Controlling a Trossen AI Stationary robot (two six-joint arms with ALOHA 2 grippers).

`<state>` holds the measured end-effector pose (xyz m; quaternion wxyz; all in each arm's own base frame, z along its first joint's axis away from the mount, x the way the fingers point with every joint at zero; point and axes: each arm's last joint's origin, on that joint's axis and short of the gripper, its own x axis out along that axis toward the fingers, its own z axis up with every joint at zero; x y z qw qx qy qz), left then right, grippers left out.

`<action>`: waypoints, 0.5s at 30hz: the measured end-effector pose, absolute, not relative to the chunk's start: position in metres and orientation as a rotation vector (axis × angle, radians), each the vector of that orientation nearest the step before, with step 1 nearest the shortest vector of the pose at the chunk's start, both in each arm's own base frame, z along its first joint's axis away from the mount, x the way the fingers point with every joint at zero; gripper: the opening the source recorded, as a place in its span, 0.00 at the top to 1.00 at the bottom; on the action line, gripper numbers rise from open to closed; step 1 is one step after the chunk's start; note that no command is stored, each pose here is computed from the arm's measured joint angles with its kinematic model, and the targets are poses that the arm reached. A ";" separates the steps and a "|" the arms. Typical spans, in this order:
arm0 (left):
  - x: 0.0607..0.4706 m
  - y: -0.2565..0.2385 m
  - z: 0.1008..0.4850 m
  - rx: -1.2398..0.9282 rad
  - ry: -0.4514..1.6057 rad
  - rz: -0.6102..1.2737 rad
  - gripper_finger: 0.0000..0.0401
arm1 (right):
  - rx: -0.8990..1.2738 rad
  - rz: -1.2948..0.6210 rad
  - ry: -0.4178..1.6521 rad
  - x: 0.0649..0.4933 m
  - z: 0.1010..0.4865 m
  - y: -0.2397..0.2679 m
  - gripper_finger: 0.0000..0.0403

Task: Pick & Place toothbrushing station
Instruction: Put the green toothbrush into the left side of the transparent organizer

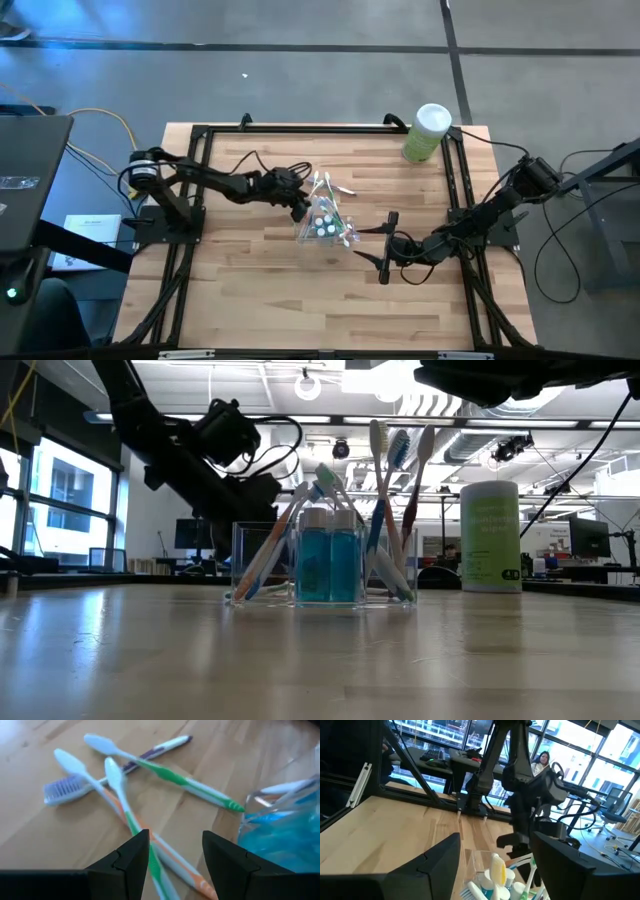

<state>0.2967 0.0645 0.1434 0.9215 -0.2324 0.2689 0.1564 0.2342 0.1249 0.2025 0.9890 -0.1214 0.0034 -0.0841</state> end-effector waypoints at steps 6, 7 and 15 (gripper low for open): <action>0.298 0.066 0.135 -0.477 0.562 0.396 0.55 | -0.244 -0.169 0.007 0.234 0.202 0.125 0.41; 0.298 0.066 0.134 -0.487 0.565 0.401 0.55 | -0.245 -0.168 0.009 0.234 0.202 0.125 0.41; 0.298 0.068 0.119 -0.479 0.605 0.475 0.55 | -0.249 -0.168 0.015 0.234 0.202 0.125 0.41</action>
